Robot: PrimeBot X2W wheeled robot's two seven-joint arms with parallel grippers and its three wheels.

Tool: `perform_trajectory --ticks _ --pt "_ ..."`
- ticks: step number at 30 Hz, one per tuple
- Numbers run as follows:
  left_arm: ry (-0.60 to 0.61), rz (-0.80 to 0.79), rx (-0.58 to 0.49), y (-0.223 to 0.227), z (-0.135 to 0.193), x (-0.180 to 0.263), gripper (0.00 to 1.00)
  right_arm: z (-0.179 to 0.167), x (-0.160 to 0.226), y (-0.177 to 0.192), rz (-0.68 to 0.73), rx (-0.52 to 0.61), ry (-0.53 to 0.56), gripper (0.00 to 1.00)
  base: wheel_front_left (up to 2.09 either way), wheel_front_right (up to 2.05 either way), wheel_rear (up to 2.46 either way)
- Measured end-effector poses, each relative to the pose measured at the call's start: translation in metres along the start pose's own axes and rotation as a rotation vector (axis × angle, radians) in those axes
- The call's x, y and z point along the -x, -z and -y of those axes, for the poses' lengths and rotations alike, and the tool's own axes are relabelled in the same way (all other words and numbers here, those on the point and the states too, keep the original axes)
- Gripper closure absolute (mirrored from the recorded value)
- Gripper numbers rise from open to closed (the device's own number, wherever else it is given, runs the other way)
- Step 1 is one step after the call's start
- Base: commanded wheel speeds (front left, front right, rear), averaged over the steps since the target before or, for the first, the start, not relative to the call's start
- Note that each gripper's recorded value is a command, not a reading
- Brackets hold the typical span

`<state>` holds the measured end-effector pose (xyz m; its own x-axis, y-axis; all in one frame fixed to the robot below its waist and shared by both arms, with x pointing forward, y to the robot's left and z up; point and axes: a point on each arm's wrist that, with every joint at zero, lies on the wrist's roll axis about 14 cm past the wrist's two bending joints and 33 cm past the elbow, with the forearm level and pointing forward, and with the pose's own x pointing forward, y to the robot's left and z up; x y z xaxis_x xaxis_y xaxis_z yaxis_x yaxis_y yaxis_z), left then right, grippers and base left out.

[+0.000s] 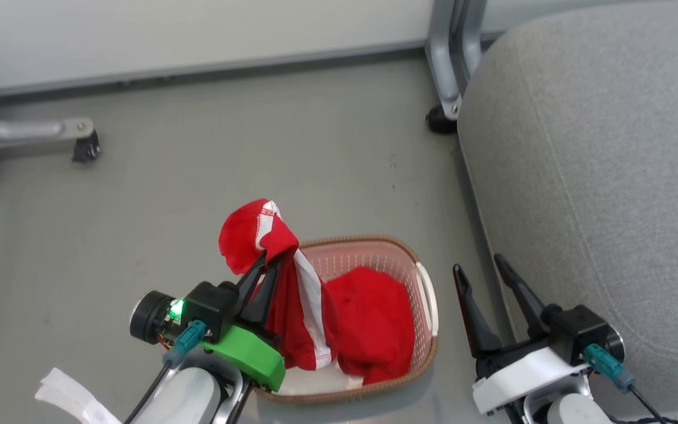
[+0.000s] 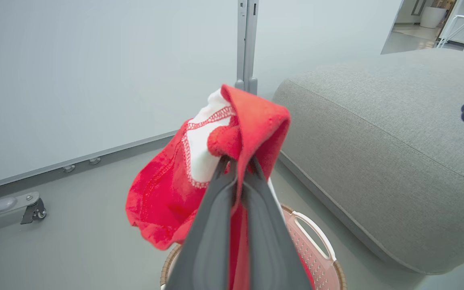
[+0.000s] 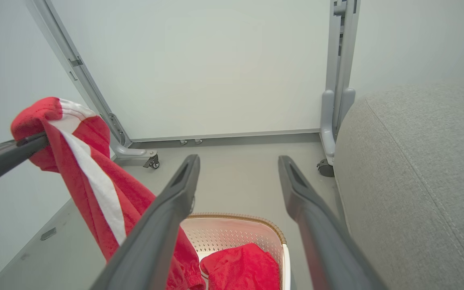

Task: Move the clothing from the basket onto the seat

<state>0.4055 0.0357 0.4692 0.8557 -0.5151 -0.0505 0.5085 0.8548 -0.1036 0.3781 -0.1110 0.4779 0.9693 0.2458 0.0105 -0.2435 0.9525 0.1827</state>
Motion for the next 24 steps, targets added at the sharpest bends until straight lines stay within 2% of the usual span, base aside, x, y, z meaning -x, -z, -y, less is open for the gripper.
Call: perform_trajectory --ticks 11,24 --pt "0.067 0.273 -0.098 -0.094 0.034 0.019 1.00 -0.027 0.023 -0.035 0.103 0.019 -0.059 0.00 0.00 0.00 0.00" --pt "0.230 0.380 -0.158 -0.131 0.080 0.019 1.00 -0.066 0.016 -0.035 0.104 0.019 -0.183 0.00 0.00 0.00 0.00"
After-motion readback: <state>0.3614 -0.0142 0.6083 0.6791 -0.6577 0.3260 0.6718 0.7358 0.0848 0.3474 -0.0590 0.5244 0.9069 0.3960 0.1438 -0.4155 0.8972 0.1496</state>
